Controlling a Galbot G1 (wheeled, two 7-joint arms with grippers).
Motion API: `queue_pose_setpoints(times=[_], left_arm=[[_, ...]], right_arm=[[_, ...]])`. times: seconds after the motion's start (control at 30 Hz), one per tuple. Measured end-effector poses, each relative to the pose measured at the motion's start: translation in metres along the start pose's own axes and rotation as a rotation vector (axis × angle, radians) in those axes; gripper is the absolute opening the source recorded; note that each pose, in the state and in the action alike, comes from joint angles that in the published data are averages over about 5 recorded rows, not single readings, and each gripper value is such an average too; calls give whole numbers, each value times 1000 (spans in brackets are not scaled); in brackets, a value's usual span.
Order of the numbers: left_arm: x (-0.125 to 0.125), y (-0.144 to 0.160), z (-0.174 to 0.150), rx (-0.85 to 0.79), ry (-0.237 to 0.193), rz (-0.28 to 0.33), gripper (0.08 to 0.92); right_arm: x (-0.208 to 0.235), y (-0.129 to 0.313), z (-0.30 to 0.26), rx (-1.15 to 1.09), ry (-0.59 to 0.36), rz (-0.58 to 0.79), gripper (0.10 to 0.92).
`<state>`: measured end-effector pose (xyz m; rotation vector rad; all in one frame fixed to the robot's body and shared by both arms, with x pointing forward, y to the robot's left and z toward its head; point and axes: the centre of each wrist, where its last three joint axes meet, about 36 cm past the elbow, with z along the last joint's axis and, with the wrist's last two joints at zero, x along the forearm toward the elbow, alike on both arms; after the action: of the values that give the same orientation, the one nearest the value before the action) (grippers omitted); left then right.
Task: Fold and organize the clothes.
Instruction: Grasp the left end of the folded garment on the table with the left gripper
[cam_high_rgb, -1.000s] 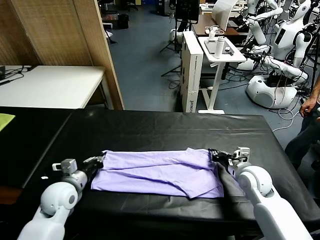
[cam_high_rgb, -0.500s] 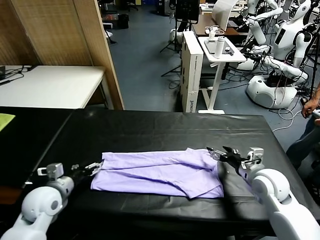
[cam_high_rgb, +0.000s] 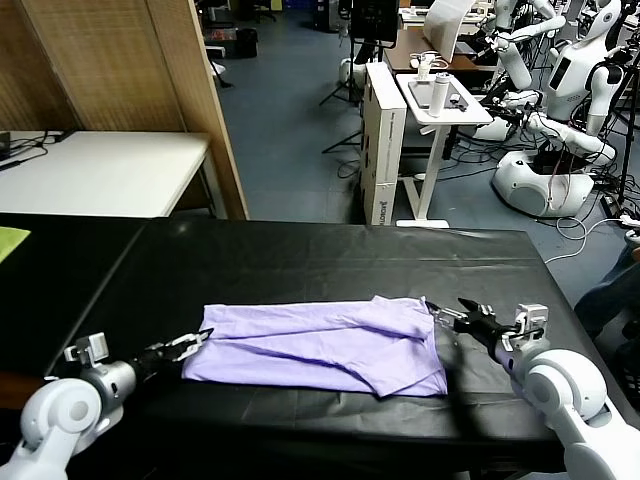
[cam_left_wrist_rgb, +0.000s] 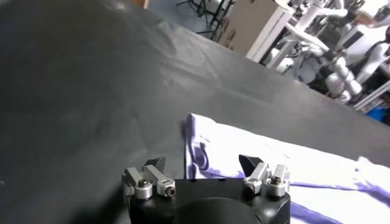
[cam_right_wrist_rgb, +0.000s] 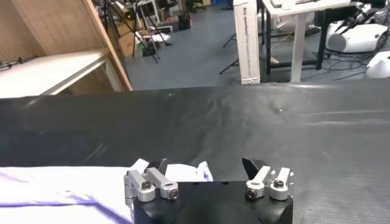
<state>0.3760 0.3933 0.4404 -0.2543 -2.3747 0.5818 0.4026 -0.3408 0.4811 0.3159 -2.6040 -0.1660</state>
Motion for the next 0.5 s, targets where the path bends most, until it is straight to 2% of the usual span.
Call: queue_pose_setpoints(times=[0.5], left_arm=[[-9, -1, 7, 30, 7, 48, 907]], right_arm=[[-3, 1, 3, -9, 5, 5, 907]])
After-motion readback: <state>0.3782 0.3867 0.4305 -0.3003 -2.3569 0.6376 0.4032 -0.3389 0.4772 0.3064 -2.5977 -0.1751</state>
